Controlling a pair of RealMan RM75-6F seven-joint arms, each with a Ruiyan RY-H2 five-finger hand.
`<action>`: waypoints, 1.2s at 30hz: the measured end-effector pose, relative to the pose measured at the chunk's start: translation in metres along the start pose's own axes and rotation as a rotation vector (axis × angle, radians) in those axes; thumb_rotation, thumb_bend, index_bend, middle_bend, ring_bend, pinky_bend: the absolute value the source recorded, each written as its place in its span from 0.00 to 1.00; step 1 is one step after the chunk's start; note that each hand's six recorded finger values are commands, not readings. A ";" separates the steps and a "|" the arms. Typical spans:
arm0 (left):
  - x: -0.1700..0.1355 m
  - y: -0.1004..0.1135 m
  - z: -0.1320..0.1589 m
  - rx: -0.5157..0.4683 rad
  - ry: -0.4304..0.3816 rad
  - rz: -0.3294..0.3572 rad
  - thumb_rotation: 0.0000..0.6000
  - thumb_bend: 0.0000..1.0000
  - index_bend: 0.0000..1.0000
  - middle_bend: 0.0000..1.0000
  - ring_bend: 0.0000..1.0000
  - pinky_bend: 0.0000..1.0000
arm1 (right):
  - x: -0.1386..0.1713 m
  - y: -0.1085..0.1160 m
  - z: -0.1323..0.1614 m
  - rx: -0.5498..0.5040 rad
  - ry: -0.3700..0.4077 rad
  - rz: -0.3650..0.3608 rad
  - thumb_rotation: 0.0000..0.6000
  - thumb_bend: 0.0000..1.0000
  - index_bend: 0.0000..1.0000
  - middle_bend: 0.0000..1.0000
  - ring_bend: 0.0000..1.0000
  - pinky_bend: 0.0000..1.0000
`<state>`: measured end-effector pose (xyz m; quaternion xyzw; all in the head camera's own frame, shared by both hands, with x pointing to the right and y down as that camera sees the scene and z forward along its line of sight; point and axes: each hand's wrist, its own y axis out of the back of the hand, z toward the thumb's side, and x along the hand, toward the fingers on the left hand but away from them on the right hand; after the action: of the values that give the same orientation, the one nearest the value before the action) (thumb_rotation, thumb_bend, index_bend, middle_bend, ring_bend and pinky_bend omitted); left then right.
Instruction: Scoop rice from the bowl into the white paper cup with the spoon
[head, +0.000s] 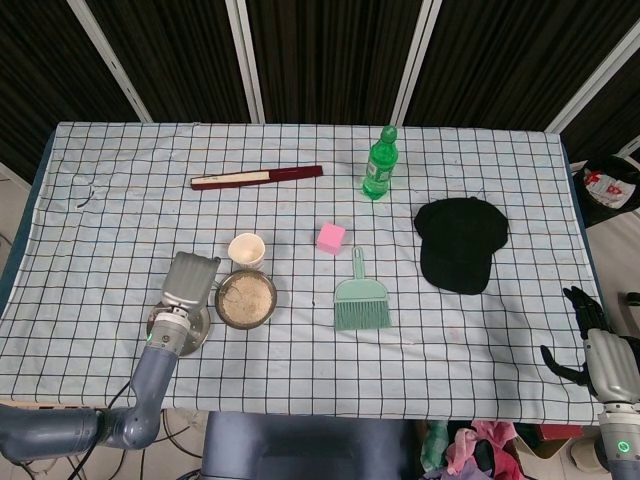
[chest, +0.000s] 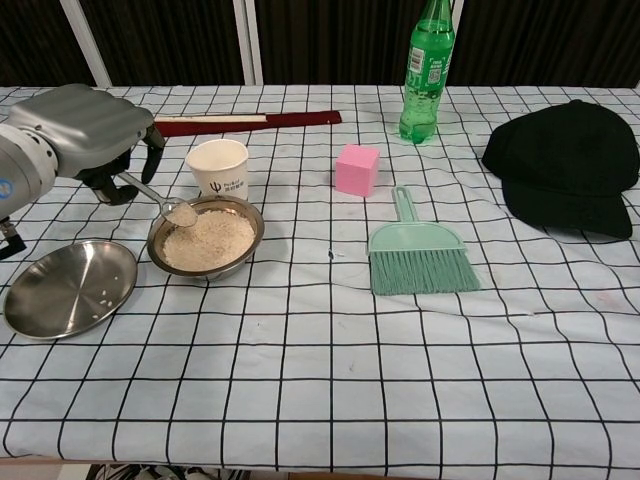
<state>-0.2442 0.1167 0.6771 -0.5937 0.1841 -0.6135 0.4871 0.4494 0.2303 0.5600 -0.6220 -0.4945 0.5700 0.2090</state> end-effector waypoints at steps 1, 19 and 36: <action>0.001 0.001 0.000 0.004 -0.001 0.001 1.00 0.40 0.64 1.00 1.00 1.00 | 0.000 0.000 0.000 -0.001 -0.001 0.000 1.00 0.30 0.06 0.00 0.00 0.21; 0.027 0.045 0.007 -0.016 0.017 0.058 1.00 0.40 0.64 1.00 1.00 1.00 | -0.002 0.000 -0.002 -0.003 -0.014 0.006 1.00 0.30 0.06 0.00 0.00 0.21; 0.070 0.061 0.001 0.002 0.085 0.078 1.00 0.40 0.63 1.00 1.00 1.00 | -0.002 0.001 -0.003 -0.003 -0.021 0.002 1.00 0.30 0.06 0.00 0.00 0.21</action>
<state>-0.2072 0.0320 0.6669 -0.5592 0.2269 -0.6189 0.5028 0.4523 0.2294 0.5609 -0.6169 -0.4970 0.5757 0.2024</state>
